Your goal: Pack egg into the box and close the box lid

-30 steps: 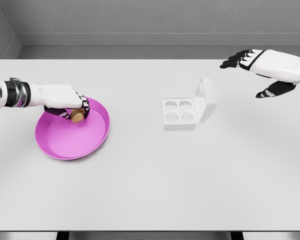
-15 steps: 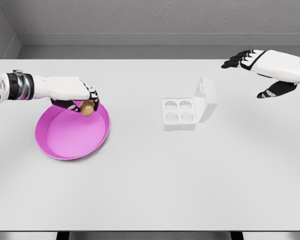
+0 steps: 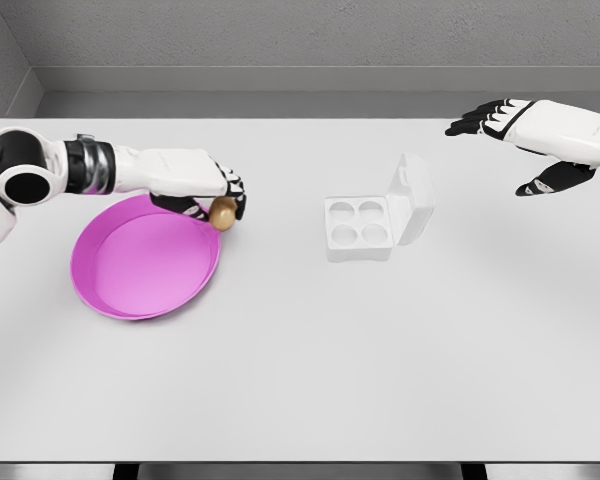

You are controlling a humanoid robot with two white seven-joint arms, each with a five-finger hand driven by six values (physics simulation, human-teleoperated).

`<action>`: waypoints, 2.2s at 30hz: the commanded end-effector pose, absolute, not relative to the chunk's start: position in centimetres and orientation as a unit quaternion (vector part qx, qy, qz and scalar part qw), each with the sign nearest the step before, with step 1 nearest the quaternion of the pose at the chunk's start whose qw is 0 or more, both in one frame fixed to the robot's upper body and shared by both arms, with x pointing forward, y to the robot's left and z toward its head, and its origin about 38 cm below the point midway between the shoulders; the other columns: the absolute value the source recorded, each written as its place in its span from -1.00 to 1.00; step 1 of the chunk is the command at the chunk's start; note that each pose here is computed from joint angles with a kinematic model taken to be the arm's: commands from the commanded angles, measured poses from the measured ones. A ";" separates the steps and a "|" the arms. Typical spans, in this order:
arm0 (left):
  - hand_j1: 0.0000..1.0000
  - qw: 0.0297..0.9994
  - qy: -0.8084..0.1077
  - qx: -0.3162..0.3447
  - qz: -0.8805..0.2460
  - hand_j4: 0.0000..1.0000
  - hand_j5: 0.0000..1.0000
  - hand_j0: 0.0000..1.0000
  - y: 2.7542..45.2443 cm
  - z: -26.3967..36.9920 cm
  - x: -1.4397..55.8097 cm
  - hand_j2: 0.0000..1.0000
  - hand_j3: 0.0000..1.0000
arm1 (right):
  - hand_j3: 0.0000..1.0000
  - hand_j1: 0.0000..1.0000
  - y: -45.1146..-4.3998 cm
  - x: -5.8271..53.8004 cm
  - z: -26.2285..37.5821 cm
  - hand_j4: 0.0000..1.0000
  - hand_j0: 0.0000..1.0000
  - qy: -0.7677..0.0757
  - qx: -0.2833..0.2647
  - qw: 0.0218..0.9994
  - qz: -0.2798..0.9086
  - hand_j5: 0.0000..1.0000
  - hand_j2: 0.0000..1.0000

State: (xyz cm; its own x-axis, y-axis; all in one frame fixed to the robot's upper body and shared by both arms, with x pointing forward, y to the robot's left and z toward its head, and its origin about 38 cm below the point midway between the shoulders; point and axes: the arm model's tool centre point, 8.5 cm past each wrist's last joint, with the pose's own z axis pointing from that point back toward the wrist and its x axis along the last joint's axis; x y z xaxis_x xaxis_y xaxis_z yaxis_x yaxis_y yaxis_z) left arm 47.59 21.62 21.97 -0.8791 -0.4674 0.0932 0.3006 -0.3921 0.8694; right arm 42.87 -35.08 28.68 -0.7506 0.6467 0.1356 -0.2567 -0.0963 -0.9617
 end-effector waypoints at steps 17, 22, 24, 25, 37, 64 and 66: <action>-0.23 0.184 -0.545 0.047 -0.816 -0.23 -0.23 -0.23 14.8 23.3 47.5 -0.23 -0.23 | 1.00 1.00 -35.5 43.0 28.6 1.00 1.00 -0.595 -0.164 0.320 0.719 1.00 1.00; -0.28 0.177 -0.553 0.043 -0.813 -0.28 -0.28 -0.28 13.9 23.9 47.6 -0.28 -0.28 | 1.00 1.00 -35.7 43.1 28.5 1.00 1.00 -0.594 -0.165 0.324 0.717 1.00 1.00; -0.28 0.176 -0.555 0.041 -0.812 -0.28 -0.28 -0.28 13.6 24.0 47.5 -0.28 -0.28 | 1.00 1.00 -36.0 43.2 28.4 1.00 1.00 -0.593 -0.166 0.329 0.716 1.00 1.00; -0.28 0.169 -0.560 0.037 -0.810 -0.28 -0.28 -0.28 12.8 24.3 47.5 -0.28 -0.28 | 1.00 1.00 -36.2 43.3 28.3 1.00 1.00 -0.593 -0.167 0.332 0.715 1.00 1.00; -0.28 0.158 -0.583 0.016 -0.797 -0.28 -0.28 -0.28 9.0 25.3 48.0 -0.28 -0.28 | 1.00 1.00 -36.7 43.5 28.0 1.00 1.00 -0.589 -0.169 0.340 0.713 1.00 1.00; -0.24 0.196 -0.568 -0.009 -0.799 -0.24 -0.24 -0.24 5.9 22.2 49.5 -0.24 -0.24 | 1.00 1.00 -37.7 43.8 27.7 1.00 1.00 -0.583 -0.174 0.355 0.710 1.00 1.00; -0.24 0.200 -0.565 -0.011 -0.800 -0.24 -0.24 -0.24 5.9 21.9 49.5 -0.24 -0.24 | 1.00 1.00 -38.5 44.0 27.6 1.00 1.00 -0.585 -0.177 0.367 0.701 1.00 1.00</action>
